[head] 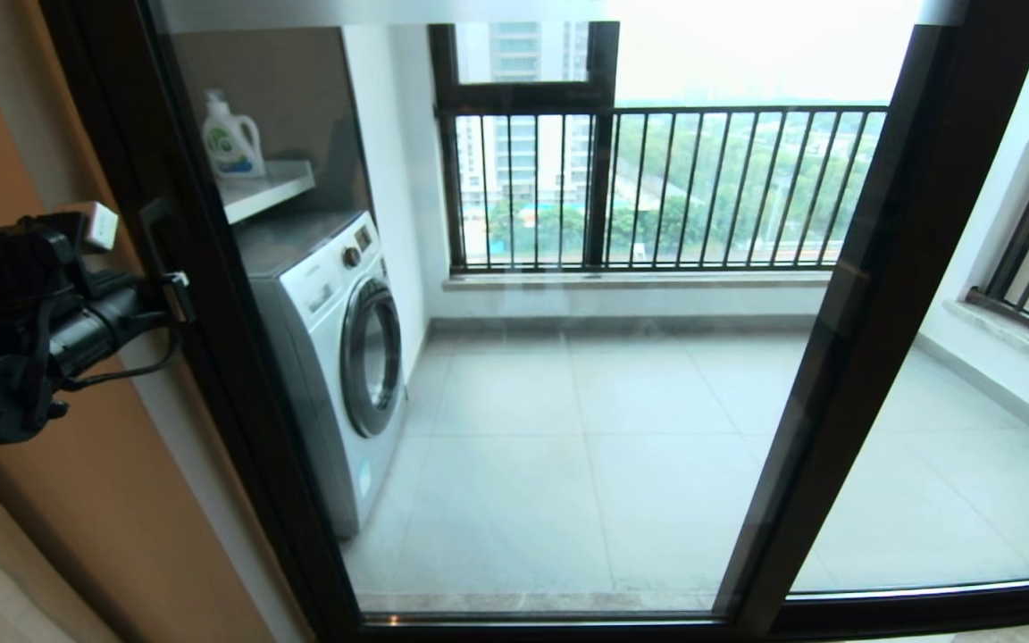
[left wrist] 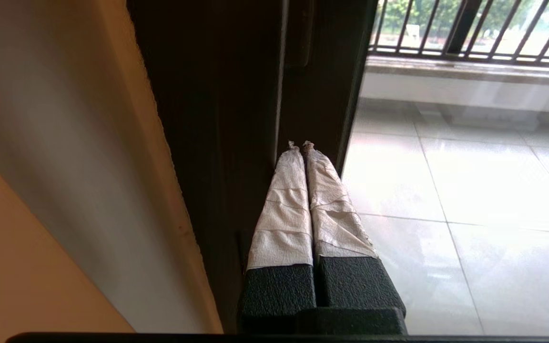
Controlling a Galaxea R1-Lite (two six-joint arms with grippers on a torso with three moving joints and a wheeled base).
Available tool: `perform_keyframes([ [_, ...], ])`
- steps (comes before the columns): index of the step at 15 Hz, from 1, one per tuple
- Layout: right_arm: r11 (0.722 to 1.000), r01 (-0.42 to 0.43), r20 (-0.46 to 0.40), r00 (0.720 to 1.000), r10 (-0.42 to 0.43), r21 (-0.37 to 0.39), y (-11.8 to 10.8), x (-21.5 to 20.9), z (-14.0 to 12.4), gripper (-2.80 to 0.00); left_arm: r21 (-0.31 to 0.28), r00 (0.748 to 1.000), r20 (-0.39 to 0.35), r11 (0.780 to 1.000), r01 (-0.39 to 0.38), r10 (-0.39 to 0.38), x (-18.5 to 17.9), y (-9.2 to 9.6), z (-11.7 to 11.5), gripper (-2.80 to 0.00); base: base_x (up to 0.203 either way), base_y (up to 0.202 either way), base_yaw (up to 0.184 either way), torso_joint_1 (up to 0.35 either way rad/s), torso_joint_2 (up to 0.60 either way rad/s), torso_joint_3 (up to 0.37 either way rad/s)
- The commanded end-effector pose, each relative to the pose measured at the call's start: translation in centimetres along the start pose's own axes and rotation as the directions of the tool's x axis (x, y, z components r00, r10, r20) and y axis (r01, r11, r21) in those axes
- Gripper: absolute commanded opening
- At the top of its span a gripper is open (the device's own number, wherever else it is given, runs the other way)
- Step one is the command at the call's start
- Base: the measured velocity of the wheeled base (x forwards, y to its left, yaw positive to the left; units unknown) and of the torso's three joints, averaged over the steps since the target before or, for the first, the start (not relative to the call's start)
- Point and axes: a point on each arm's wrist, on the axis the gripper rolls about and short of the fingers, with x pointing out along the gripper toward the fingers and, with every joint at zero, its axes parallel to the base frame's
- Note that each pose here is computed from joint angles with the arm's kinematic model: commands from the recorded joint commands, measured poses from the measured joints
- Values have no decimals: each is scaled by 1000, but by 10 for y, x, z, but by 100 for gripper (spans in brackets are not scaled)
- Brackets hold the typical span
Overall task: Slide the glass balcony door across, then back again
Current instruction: Open the slid door
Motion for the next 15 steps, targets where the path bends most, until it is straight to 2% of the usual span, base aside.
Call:
perform_keyframes([
  [1, 1000, 0, -10, 1000, 0, 0, 0, 1, -3, -280, 8, 995, 76, 998, 58, -59, -18, -22, 28, -280, 0, 0, 0, 0, 0, 0],
  [3, 1000, 0, -10, 1000, 0, 0, 0, 1, -3, -280, 8, 993, 101, 998, 59, -60, -27, -34, 41, -280, 0, 0, 0, 0, 0, 0],
  [6, 1000, 0, -10, 1000, 0, 0, 0, 1, -3, -280, 10, 987, 147, 998, 55, -56, -36, -34, 57, -280, 0, 0, 0, 0, 0, 0],
  [9, 1000, 0, -10, 1000, 0, 0, 0, 1, -3, -280, 13, 982, 187, 1000, 23, -25, -40, -23, 76, -280, 0, 0, 0, 0, 0, 0],
  [13, 1000, -1, -11, 1000, 1, 0, 0, 1, -3, -280, 19, 977, 211, 999, -43, 38, -38, 7, 93, -280, 0, 0, 0, 0, 0, 0],
  [15, 1000, 0, -10, 1000, 0, 0, 0, 1, -3, -280, 21, 983, 176, 999, -46, 41, -38, 22, 97, -280, 0, 0, 0, 0, 0, 0],
])
